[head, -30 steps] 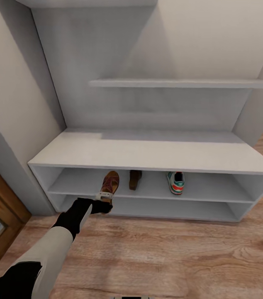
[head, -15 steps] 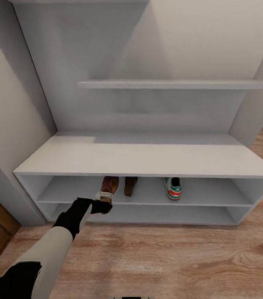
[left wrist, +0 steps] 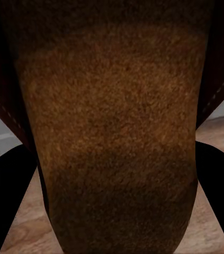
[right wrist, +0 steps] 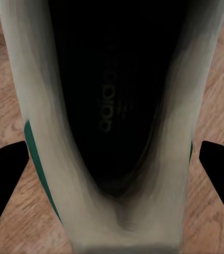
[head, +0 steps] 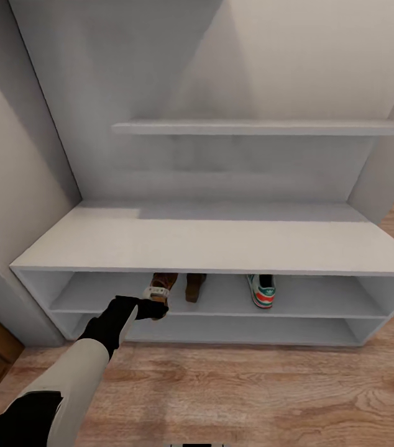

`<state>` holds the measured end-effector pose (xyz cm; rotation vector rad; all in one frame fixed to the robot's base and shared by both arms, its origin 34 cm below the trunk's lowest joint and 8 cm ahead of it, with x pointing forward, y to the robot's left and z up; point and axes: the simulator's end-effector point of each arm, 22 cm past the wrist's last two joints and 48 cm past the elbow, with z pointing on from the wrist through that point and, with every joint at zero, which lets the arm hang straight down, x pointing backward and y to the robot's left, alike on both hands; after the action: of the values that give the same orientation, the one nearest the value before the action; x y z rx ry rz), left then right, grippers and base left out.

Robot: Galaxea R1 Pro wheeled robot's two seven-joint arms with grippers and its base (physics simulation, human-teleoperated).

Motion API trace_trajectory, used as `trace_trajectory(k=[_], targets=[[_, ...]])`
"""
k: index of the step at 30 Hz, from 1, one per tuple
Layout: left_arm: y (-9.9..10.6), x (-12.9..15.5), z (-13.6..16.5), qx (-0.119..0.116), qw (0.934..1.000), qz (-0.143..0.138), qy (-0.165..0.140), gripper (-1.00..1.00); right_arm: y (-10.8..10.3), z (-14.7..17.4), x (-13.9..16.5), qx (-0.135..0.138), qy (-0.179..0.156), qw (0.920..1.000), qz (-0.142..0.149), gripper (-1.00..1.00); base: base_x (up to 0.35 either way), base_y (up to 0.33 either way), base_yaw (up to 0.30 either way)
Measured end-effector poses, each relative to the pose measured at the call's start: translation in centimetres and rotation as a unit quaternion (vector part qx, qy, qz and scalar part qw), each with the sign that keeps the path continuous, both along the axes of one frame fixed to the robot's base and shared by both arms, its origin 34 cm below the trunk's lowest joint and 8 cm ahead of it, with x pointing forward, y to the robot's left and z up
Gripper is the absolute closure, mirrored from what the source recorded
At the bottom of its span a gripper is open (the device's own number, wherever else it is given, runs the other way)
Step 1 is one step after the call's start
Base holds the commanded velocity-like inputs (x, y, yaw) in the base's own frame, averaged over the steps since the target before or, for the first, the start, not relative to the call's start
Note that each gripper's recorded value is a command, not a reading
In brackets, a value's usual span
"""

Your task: Pick up the two gym shoes and the two sandals from the corridor floor and place them onto the hallstand (shoe rack) in the corridor, making sure they are on the rack and not on the floor. Arrange them so the two gym shoes are next to each other and the two sandals are next to each other.

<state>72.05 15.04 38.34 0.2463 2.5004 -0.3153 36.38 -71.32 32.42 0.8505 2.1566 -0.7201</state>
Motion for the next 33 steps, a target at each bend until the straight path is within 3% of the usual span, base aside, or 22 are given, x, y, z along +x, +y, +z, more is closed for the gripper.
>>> trace_trajectory(k=[16,33], targets=[[-0.1,0.6,0.6,0.002,0.9999,-0.003,-0.013,1.0,0.0,-0.2,-0.1,0.0,0.001,1.0,0.0,1.0,0.067,-0.036,0.0],[0.1,0.6,-0.7,0.005,1.0,-0.002,-0.006,1.0,0.0,-1.1,-0.6,0.0,0.015,0.9999,0.001,1.0,0.0,0.0,0.0]])
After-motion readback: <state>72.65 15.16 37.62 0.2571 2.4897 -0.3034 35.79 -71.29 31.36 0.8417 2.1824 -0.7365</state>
